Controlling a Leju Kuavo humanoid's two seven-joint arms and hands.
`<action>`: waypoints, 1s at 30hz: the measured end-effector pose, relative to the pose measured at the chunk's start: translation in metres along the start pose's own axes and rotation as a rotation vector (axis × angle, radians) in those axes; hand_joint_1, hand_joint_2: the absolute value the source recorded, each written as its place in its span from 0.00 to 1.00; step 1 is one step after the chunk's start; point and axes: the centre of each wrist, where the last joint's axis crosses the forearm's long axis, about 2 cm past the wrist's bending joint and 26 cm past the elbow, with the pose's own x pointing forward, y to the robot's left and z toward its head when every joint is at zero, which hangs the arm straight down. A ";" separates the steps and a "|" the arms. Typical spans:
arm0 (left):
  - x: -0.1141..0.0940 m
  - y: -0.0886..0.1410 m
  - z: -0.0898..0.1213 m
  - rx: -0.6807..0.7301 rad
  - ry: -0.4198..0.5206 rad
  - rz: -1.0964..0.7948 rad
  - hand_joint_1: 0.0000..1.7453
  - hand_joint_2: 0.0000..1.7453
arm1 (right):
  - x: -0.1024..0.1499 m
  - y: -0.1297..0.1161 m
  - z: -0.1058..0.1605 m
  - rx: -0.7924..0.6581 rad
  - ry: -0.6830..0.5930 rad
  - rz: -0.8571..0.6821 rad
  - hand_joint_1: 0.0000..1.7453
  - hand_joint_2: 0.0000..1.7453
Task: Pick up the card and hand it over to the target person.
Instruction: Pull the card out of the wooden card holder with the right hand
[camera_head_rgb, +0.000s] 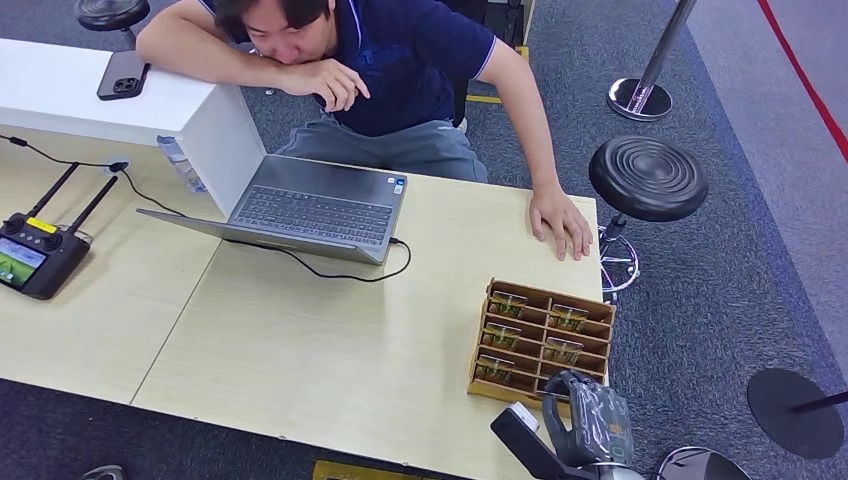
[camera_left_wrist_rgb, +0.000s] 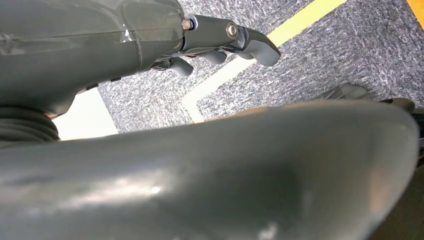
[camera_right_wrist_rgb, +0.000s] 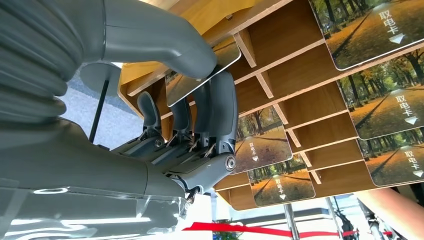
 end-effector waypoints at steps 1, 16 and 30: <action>0.000 0.000 0.000 0.000 0.000 0.000 0.00 0.00 | 0.000 0.000 0.000 0.000 0.000 0.002 0.66 1.00; 0.000 0.000 0.000 0.002 -0.005 0.002 0.00 0.00 | -0.002 -0.002 -0.001 -0.008 0.002 0.024 0.60 1.00; 0.002 0.001 0.000 0.025 -0.041 -0.088 0.00 1.00 | -0.002 -0.002 -0.001 -0.017 0.006 0.022 0.84 1.00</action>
